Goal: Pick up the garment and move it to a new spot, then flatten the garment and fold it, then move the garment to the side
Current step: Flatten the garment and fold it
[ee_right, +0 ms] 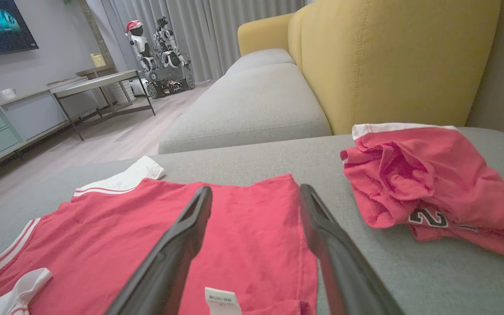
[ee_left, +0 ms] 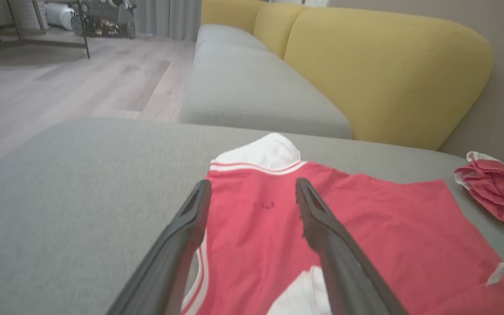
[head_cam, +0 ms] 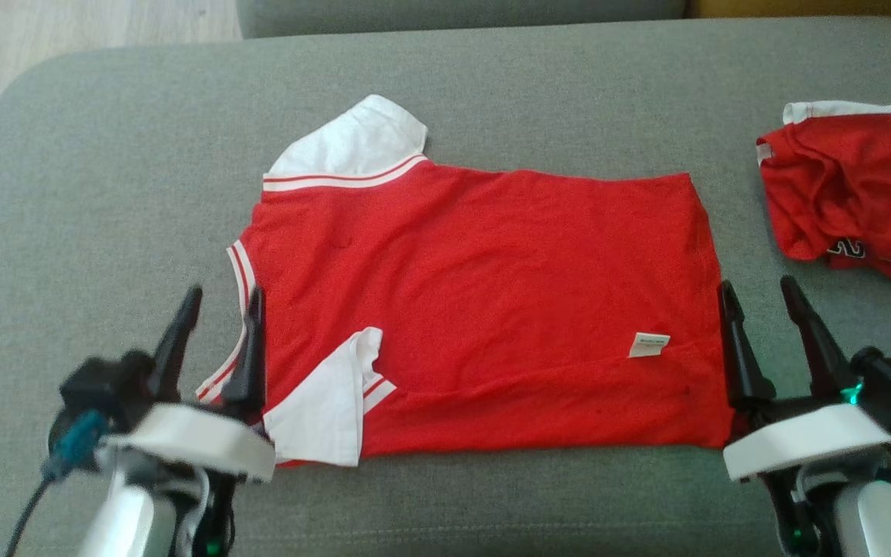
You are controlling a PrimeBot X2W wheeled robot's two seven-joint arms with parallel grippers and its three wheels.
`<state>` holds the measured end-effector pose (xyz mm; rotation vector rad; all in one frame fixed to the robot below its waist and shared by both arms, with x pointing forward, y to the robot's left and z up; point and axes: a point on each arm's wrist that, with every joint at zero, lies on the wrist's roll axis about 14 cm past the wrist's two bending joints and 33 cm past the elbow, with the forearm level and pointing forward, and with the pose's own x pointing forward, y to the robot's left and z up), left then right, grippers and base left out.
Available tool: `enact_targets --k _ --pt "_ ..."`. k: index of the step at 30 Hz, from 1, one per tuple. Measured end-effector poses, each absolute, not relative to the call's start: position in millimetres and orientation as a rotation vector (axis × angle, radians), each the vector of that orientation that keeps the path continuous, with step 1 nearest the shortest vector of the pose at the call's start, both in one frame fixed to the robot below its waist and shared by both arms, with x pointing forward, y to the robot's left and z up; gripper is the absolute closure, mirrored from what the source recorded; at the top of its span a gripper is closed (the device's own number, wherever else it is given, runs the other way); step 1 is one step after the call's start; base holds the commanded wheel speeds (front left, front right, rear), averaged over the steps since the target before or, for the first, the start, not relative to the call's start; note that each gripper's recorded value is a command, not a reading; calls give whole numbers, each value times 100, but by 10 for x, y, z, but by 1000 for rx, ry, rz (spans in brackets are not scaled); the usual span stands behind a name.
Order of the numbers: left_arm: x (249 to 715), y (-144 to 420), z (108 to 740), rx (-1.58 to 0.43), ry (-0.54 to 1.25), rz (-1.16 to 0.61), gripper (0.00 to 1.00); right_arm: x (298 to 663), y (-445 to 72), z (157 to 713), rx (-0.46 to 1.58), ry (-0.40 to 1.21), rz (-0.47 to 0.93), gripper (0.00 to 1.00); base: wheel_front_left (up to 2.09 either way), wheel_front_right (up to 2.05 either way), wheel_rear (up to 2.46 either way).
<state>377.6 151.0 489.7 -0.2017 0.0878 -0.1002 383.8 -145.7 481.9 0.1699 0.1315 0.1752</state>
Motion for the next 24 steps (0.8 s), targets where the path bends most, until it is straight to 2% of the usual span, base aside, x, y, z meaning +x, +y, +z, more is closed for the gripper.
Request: enact_targets --k 11,19,24 --pt "4323 1380 5106 -167 1 -157 0 4064 -1472 4873 161 108 173 0 0 0 0" --pt "5170 1184 5178 -177 -7 -266 0 4406 -1438 4770 159 114 182 0 0 0 0" --pt "5614 1045 4914 -206 85 -318 0 4566 -1408 4642 154 131 192 0 0 0 0"
